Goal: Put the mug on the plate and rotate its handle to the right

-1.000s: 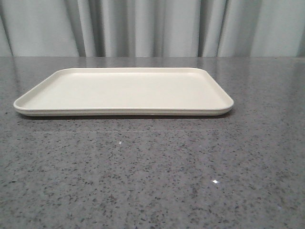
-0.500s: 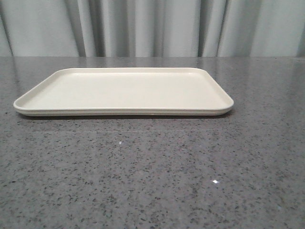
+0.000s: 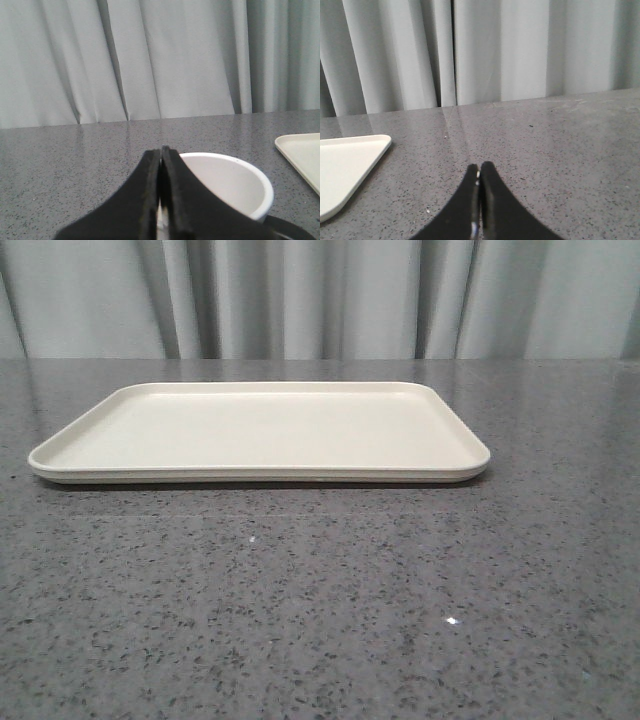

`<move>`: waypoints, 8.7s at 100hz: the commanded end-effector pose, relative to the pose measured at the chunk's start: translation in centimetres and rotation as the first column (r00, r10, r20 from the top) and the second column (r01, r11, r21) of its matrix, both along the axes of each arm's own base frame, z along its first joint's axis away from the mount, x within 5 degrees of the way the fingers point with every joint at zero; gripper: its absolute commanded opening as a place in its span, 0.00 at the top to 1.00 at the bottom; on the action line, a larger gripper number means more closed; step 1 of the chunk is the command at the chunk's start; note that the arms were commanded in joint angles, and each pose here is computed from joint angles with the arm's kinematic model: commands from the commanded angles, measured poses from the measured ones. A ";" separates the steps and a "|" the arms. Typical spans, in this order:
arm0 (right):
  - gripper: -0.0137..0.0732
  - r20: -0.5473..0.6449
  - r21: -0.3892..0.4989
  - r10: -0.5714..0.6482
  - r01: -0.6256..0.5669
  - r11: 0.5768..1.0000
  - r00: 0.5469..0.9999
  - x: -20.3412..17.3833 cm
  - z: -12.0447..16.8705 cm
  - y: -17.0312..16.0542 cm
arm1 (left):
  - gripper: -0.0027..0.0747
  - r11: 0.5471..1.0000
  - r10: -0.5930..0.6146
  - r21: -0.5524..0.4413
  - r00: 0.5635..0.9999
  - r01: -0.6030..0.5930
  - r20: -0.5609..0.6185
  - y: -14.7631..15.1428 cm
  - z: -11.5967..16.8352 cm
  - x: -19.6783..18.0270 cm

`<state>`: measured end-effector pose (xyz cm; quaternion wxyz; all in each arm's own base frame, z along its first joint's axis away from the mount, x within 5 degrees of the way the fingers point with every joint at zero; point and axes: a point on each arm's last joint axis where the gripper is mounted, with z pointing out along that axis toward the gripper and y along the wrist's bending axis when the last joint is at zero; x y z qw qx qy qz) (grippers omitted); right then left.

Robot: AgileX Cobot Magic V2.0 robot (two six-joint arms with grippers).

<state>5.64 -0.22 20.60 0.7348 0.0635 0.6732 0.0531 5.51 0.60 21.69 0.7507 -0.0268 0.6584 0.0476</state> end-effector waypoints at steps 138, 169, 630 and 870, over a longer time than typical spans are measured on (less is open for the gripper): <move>0.91 0.037 0.002 -0.034 0.034 0.999 0.999 -0.2 0.3 -0.3 | 0.99 1.000 0.009 0.000 0.991 -0.010 0.130 0.1 0.8 -0.4; 0.91 0.037 0.002 -0.034 0.034 0.999 0.999 -0.2 0.3 -0.3 | 0.99 1.000 0.010 -0.010 0.991 -0.008 0.131 0.1 0.8 -0.4; 0.25 0.221 -0.287 0.163 -0.096 0.953 0.962 3.3 25.3 1.7 | 0.56 0.991 -0.090 -0.133 0.809 0.014 -0.581 0.2 25.4 8.4; 0.25 0.158 -0.290 0.187 -0.135 0.947 0.970 4.0 23.7 1.9 | 0.56 0.998 0.016 -0.005 0.315 -0.065 -0.949 1.8 13.7 12.3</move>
